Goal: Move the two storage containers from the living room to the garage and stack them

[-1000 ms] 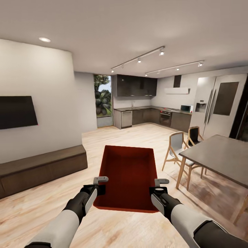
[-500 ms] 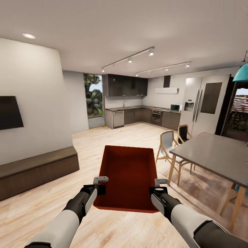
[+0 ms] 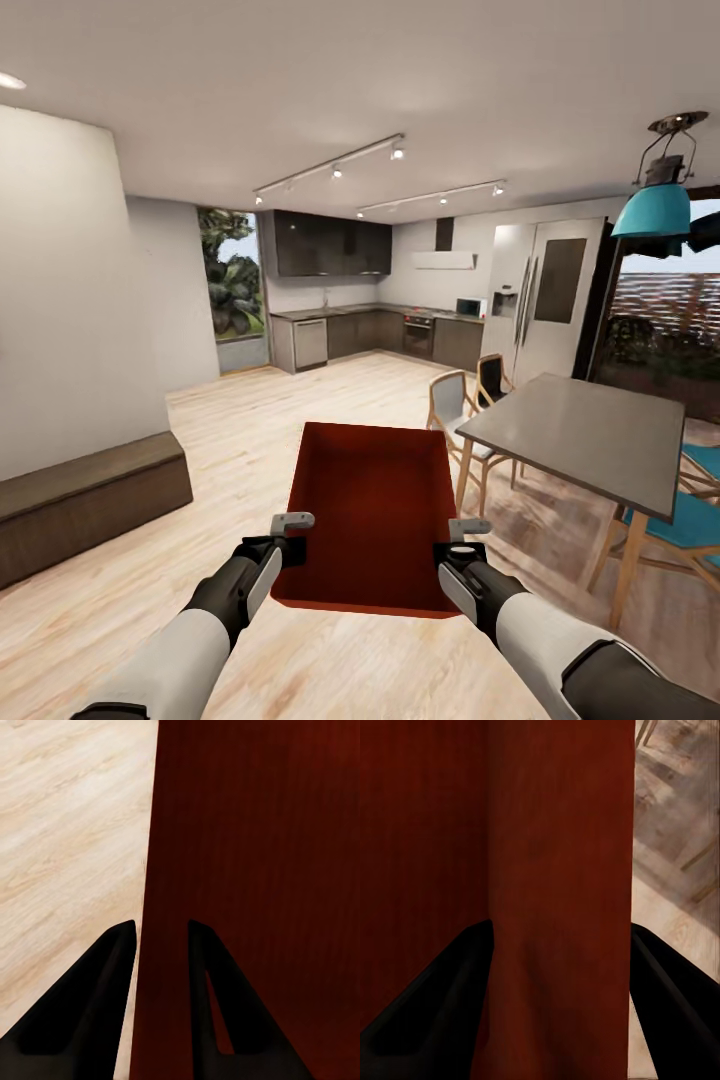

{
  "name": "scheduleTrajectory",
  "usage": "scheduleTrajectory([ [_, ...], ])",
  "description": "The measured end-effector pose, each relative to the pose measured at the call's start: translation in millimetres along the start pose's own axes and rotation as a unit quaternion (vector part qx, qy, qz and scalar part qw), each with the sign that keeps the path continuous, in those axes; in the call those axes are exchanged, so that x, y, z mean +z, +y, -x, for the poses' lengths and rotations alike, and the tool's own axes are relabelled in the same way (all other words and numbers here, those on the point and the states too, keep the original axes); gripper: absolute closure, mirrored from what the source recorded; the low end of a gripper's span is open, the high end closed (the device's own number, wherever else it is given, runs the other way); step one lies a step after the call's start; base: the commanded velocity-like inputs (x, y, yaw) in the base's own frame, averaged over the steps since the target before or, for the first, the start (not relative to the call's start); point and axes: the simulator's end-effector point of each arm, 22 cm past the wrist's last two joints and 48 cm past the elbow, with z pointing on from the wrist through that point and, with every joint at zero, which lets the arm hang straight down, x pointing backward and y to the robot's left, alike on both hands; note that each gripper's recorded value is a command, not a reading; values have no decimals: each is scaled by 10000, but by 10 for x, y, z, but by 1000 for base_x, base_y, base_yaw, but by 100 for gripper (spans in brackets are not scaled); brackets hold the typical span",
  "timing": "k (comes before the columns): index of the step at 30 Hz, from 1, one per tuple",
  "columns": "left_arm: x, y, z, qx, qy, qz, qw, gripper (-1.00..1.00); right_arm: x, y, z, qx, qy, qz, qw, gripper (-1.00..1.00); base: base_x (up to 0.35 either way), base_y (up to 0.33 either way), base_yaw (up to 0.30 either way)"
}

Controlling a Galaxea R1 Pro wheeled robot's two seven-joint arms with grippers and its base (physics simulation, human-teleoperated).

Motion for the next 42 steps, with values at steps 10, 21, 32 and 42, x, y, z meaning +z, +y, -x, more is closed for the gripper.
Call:
scheduleTrajectory([
  [10,25,0,-30,0,32,2,10000,100,22,3,-34,-6,32,0,10000,100,0,0,-250],
  [21,31,1,-38,1,39,3,10000,100,28,4,-42,-8,39,2,10000,100,0,0,-85],
  [32,32,1,-40,2,43,4,10000,100,29,4,-46,-8,44,1,10000,100,0,0,-244],
  [42,45,3,-57,1,61,5,10000,100,41,8,-64,-12,62,1,10000,100,0,0,-250],
])
